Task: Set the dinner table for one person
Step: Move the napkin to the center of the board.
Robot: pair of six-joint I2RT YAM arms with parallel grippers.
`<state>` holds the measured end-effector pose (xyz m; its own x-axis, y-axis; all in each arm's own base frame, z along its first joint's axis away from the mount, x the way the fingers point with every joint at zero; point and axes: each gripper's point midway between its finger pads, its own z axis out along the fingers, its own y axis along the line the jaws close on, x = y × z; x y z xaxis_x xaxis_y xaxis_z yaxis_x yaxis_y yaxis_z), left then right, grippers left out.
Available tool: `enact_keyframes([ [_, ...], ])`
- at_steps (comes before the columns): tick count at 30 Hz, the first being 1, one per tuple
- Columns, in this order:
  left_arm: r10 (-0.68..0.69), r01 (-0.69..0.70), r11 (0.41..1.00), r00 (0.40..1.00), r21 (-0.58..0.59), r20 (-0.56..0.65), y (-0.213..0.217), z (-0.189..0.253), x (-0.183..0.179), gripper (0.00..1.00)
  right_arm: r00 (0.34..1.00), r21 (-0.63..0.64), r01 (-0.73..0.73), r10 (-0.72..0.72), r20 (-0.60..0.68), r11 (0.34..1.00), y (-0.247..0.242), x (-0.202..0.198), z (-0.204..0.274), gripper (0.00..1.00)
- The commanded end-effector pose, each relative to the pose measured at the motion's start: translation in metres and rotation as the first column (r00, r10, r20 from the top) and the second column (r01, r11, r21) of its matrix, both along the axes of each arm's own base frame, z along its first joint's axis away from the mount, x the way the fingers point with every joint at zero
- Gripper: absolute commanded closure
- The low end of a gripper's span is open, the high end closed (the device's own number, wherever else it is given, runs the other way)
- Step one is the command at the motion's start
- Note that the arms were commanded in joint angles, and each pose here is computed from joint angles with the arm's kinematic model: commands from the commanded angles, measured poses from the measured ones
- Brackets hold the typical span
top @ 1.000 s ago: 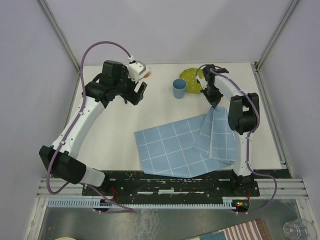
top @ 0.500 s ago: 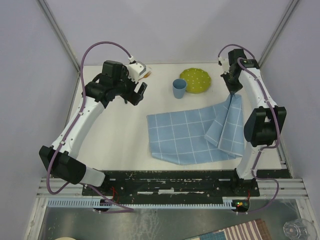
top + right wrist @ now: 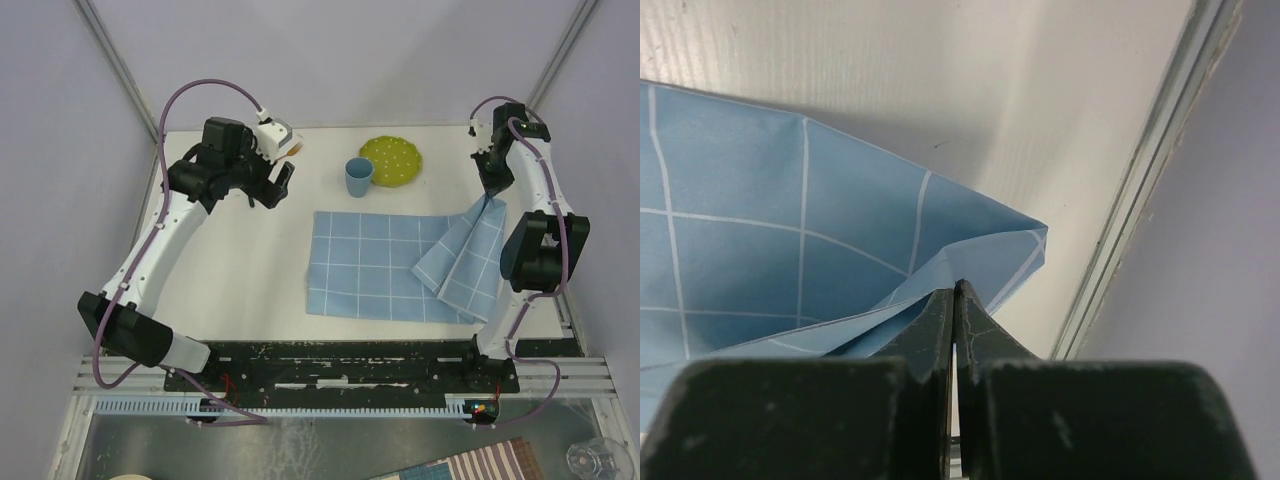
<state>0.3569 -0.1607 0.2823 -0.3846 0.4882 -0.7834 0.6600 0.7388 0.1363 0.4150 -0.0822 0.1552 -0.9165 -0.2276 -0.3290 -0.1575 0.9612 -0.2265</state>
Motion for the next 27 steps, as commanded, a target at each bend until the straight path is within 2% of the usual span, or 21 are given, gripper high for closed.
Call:
enact_keyframes([
  [1, -0.020, 0.021, 0.999, 0.999, -0.032, 0.040, -0.006, 0.020, 0.004, 0.08, 0.999, 0.044, -0.025, 0.024, 0.033, 0.999, 0.009, 0.008, 0.013, 0.98],
  [6, -0.016, 0.017, 1.000, 0.999, -0.025, 0.046, -0.003, 0.022, 0.002, 0.08, 1.000, 0.030, 0.003, -0.004, 0.023, 1.000, -0.007, 0.001, 0.012, 0.98],
  [14, -0.026, 0.027, 0.999, 0.999, -0.036, 0.030, -0.006, 0.019, -0.001, 0.08, 0.999, -0.082, 0.049, -0.049, 0.003, 0.995, -0.058, -0.019, 0.022, 0.98],
  [19, -0.031, 0.033, 0.999, 0.999, -0.043, 0.028, -0.008, 0.020, 0.002, 0.08, 0.998, -0.113, 0.056, -0.060, -0.027, 0.992, -0.076, -0.033, 0.029, 0.87],
  [27, -0.033, 0.035, 0.998, 0.999, -0.044, 0.037, -0.008, 0.023, 0.001, 0.08, 0.995, -0.183, 0.065, -0.077, -0.061, 0.981, -0.098, -0.055, 0.037, 0.82],
])
